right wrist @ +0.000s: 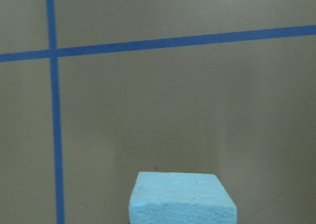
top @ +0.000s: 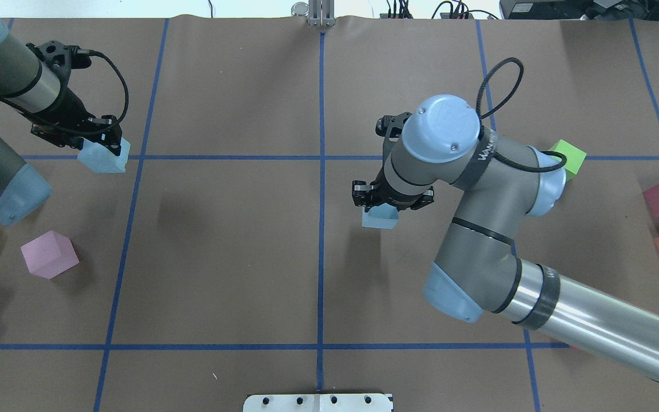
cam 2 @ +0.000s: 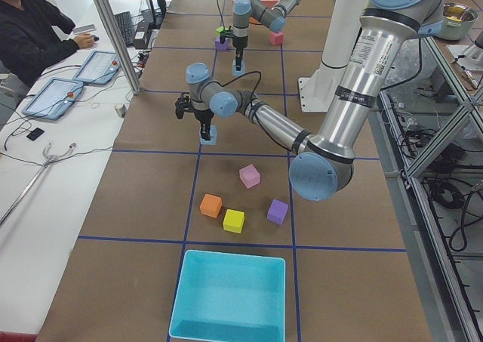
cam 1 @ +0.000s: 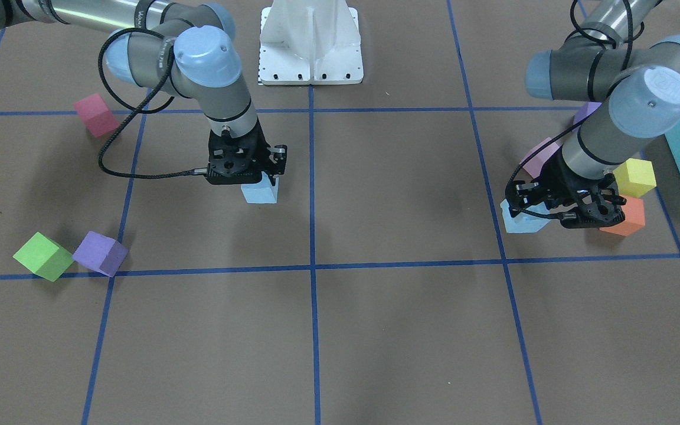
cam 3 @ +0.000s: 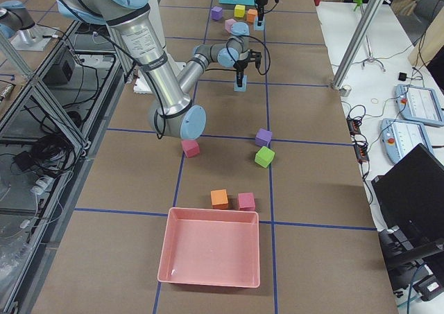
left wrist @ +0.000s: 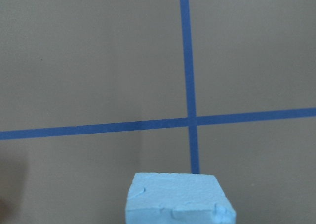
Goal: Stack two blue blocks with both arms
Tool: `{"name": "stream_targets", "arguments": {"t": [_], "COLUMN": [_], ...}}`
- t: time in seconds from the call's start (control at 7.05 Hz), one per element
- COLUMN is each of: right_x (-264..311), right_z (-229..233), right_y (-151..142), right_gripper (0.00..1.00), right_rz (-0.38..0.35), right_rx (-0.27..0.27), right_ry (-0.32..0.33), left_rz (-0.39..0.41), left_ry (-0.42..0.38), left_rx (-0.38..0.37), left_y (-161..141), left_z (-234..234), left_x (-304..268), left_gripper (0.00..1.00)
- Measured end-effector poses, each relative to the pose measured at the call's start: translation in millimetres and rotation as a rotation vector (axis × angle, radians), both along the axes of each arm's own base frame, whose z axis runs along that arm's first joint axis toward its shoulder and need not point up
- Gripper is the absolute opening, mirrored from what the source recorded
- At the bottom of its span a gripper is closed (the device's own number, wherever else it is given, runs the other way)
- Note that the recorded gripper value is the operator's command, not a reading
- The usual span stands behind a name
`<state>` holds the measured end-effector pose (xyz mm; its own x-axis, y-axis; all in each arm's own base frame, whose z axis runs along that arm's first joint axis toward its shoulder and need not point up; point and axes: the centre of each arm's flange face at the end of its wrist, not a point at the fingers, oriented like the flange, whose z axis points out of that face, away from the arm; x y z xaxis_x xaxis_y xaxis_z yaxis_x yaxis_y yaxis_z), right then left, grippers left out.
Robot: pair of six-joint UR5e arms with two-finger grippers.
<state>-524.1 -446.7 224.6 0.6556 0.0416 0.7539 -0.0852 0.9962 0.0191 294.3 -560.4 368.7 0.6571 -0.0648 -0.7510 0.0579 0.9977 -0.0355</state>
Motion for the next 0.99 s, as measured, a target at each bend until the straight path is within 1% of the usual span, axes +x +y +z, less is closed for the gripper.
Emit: {"name": "stream_targets", "arguments": {"t": [0.28, 0.57, 0.99], "right_x": [-28.6, -56.6, -85.9], "right_z": [-22.8, -42.8, -44.9], "right_y": [-11.6, -19.6, -14.5], "right_gripper": [0.38, 0.39, 0.41], "right_rz": [0.002, 0.001, -0.009], "right_rx": [0.003, 0.006, 0.01], "right_ry": [0.01, 0.022, 0.049], "left_rz": [-0.055, -0.087, -0.123], "left_ry": [0.015, 0.027, 0.043], "left_rx": [-0.062, -0.088, -0.114], "left_y": [-8.3, -11.7, -14.9], "left_z": [-32.0, -47.8, -69.5], "left_x": [7.6, 10.9, 14.3], "left_gripper": [0.43, 0.43, 0.43]}}
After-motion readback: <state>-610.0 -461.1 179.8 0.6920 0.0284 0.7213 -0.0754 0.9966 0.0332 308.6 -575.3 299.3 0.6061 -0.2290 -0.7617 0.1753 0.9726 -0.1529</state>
